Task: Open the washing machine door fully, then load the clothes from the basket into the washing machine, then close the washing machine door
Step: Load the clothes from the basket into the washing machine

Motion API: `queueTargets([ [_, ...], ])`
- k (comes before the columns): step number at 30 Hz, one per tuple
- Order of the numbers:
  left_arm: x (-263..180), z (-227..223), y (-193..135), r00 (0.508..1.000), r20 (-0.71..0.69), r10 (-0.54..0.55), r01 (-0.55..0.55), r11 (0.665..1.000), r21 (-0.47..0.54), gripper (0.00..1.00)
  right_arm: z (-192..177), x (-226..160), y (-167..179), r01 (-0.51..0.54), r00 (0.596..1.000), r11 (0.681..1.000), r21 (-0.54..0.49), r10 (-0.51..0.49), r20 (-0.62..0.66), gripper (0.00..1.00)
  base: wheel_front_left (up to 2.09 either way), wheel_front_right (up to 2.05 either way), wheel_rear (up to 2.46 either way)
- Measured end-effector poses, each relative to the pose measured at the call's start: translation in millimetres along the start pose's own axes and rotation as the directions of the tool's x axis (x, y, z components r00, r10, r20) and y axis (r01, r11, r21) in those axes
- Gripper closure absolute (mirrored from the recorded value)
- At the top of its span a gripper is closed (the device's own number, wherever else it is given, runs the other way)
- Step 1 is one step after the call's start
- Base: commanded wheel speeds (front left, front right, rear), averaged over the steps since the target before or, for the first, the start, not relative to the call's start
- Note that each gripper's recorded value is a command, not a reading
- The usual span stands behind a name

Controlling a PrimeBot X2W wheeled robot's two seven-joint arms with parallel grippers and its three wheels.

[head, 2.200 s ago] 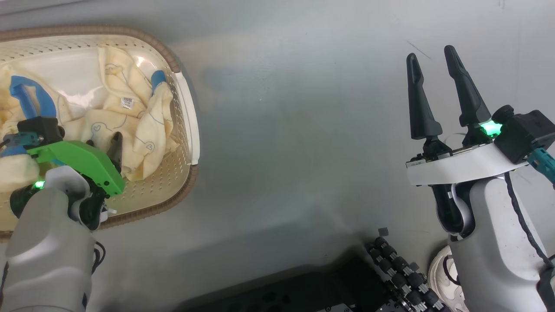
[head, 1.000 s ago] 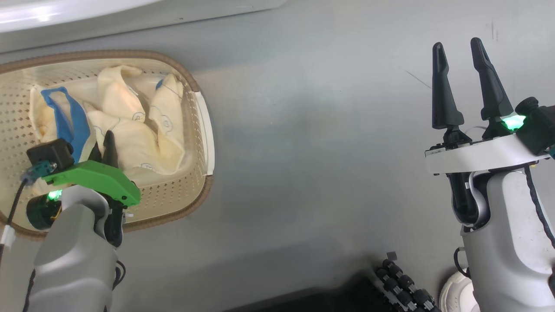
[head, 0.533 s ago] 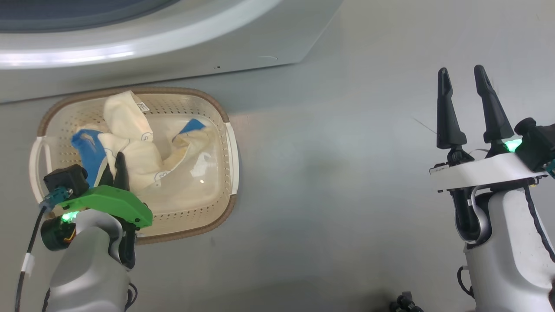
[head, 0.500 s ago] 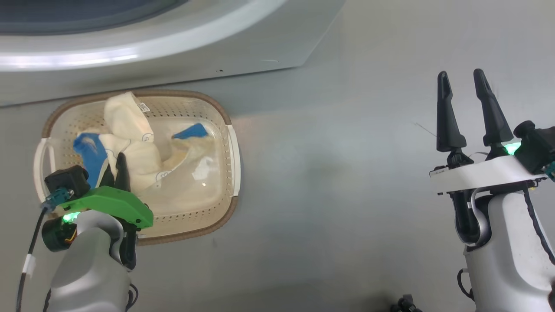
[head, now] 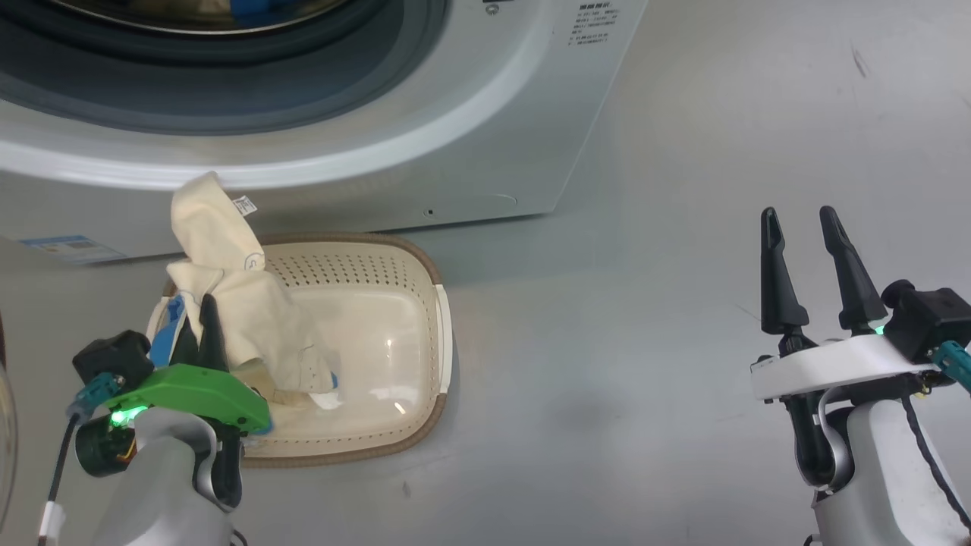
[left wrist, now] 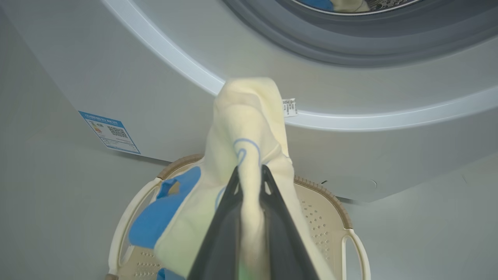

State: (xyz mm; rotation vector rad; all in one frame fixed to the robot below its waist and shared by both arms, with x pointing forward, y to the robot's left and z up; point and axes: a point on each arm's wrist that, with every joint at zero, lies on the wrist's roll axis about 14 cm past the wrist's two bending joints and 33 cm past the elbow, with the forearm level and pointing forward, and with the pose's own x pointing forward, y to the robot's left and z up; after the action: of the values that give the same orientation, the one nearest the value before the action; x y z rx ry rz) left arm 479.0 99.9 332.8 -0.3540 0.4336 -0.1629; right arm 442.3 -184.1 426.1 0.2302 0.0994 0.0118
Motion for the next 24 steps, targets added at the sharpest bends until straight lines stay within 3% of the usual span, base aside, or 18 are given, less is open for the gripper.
queueTargets([
  [13, -60, 45, -14, 0.988, 0.156, -0.02, 0.014, 0.999, 0.041, 1.0, 20, -48, 10, -0.018, 0.999, 1.0, 0.004, 0.018, 0.029, 0.0, 0.0, 0.0, 0.0],
  [24, -115, 55, -17, 0.972, 0.233, -0.001, -0.018, 0.997, 0.079, 1.0, 24, -92, 15, -0.035, 0.999, 0.999, -0.002, 0.035, 0.037, 0.0, 0.0, 0.0, 0.0],
])
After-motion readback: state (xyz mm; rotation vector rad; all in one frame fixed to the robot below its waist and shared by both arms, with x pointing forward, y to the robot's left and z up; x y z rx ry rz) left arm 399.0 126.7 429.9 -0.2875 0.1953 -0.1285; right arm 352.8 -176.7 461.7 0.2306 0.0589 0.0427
